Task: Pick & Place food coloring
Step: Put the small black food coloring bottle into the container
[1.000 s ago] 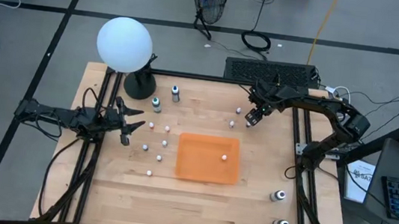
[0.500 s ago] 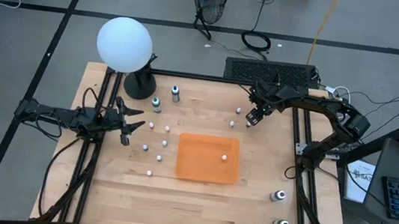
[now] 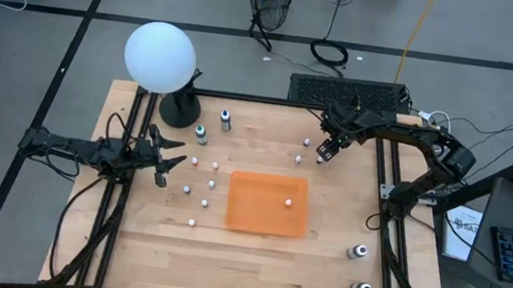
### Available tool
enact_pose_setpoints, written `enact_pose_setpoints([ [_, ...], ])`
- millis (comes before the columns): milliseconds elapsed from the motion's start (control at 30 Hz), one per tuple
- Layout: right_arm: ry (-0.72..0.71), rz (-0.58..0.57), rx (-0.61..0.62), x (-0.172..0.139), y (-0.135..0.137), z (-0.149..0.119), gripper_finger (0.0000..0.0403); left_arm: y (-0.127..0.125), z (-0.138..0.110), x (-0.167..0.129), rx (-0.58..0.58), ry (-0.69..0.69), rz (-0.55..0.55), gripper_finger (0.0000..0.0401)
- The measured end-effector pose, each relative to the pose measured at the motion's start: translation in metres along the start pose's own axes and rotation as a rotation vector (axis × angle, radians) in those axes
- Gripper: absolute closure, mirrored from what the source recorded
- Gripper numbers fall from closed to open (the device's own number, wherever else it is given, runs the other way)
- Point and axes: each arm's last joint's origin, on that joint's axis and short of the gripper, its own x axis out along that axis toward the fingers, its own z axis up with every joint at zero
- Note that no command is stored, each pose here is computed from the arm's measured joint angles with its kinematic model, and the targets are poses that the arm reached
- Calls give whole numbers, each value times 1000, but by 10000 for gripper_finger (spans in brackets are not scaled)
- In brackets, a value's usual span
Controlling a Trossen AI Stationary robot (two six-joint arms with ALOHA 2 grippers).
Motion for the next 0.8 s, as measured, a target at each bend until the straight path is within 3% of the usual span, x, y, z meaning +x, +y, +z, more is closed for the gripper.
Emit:
enact_pose_setpoints([
  [800, -3, 28, -9, 0, 1, 0, 352, 0, 0, 0, 0, 0, 0, 215],
])
